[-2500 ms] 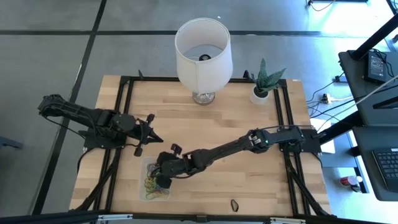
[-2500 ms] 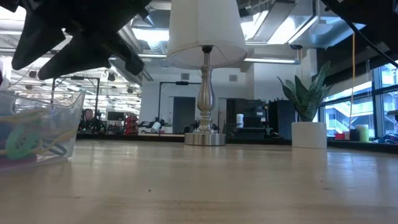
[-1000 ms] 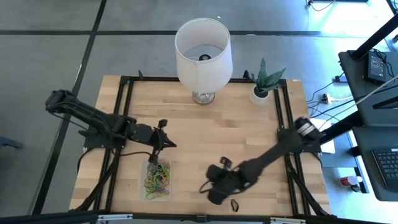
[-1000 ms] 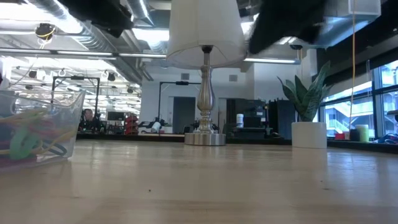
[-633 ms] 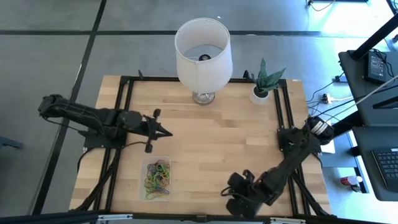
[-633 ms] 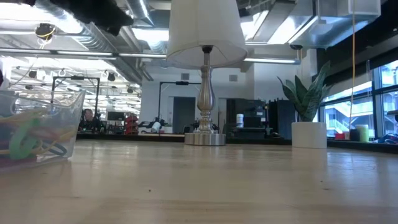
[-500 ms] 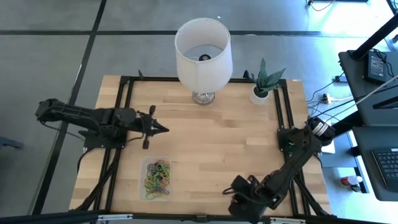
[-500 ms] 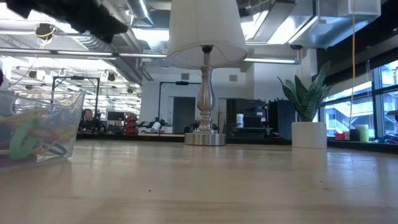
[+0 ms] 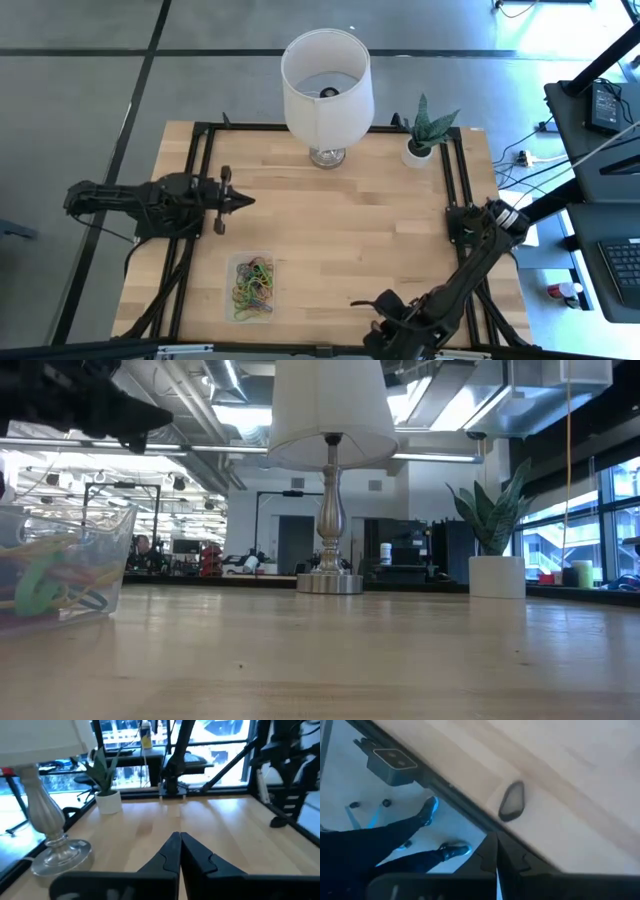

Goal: Pick and place rubber bands into bin
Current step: Put the black rubber band into the transparent bin

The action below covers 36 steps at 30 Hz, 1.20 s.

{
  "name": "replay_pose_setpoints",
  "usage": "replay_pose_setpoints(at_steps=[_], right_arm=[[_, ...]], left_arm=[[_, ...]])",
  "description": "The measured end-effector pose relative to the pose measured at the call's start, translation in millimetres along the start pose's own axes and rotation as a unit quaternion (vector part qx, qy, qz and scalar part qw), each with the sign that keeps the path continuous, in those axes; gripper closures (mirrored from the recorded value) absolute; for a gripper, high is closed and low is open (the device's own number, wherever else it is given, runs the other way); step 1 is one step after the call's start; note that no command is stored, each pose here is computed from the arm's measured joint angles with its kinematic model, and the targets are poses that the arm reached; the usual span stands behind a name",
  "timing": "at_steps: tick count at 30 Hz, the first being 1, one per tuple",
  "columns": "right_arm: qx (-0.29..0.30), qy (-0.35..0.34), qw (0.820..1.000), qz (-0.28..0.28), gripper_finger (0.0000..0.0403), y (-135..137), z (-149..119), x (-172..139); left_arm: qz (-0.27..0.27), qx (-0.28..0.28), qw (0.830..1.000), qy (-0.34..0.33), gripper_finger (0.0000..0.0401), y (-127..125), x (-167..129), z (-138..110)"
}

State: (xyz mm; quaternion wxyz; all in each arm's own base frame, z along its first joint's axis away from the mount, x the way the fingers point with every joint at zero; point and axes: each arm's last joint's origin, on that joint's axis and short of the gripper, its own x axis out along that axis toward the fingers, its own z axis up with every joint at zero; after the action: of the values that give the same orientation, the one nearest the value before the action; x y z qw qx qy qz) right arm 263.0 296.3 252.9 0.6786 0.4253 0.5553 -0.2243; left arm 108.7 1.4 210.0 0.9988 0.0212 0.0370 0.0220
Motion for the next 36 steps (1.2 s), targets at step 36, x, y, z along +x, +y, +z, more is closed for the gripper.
replay_pose_setpoints(at_steps=[36], right_arm=[[0.124,0.034,0.991,-0.034,0.0354,-14.8,-5.1,27.9]], left_arm=[[-0.029,-0.019,0.998,-0.049,0.0399,-3.0,-8.4,-43.0]])
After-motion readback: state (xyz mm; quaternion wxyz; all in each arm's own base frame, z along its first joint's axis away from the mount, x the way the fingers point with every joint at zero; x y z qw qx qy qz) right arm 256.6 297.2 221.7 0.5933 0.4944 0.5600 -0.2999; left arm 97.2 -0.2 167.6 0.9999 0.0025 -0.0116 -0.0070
